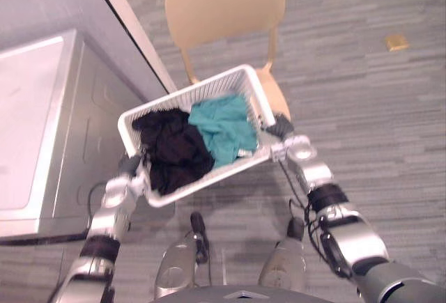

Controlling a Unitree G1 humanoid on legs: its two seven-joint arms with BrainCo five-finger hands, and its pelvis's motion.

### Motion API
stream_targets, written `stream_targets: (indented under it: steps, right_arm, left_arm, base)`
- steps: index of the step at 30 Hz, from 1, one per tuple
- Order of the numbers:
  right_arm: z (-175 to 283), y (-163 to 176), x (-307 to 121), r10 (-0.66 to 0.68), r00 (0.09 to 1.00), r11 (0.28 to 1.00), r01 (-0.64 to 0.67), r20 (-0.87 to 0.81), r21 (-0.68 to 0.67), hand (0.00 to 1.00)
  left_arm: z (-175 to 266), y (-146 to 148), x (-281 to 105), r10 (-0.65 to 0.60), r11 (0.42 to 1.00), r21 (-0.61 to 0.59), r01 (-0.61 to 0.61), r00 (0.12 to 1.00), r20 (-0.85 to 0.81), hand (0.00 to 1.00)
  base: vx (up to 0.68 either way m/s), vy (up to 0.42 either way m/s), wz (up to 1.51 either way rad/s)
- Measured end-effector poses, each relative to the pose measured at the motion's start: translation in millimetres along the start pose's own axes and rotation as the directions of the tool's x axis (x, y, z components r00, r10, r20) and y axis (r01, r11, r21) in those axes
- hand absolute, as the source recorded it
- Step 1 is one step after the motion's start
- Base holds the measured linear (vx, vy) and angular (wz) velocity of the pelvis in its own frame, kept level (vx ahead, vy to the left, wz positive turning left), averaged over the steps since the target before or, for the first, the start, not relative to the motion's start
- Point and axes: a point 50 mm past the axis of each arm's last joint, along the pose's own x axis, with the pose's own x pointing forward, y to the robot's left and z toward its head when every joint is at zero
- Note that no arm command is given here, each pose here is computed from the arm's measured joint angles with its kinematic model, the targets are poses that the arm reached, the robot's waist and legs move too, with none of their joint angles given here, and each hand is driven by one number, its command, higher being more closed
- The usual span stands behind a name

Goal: Pick up the laundry basket with both hands and put the clothes into the washing machine.

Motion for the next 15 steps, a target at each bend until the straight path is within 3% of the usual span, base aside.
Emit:
stream_targets:
  steps: [6,9,15]
  right_arm:
    - [74.3,-27.7,16.6,-0.109,0.981,0.994,0.104,0.162,0.041,1.00]
    - [104.6,-30.1,19.2,-0.130,0.967,0.991,0.123,0.219,0.046,1.00]
    - [168.0,-42.4,15.5,-0.182,0.916,0.983,0.174,0.358,0.054,1.00]
  left_arm:
    - [64.1,-27.9,35.2,-0.028,1.000,-0.002,0.028,0.991,0.128,1.00]
    - [77.6,-33.8,45.7,-0.004,0.996,-0.087,0.015,0.992,0.129,1.00]
    - [136.7,-51.1,57.9,0.010,0.989,-0.148,0.024,0.973,0.229,1.00]
  base:
    - [-0.09,-0.066,-0.15]
    - [-0.02,-0.125,-0.29]
    - [-0.03,-0.130,-0.03]
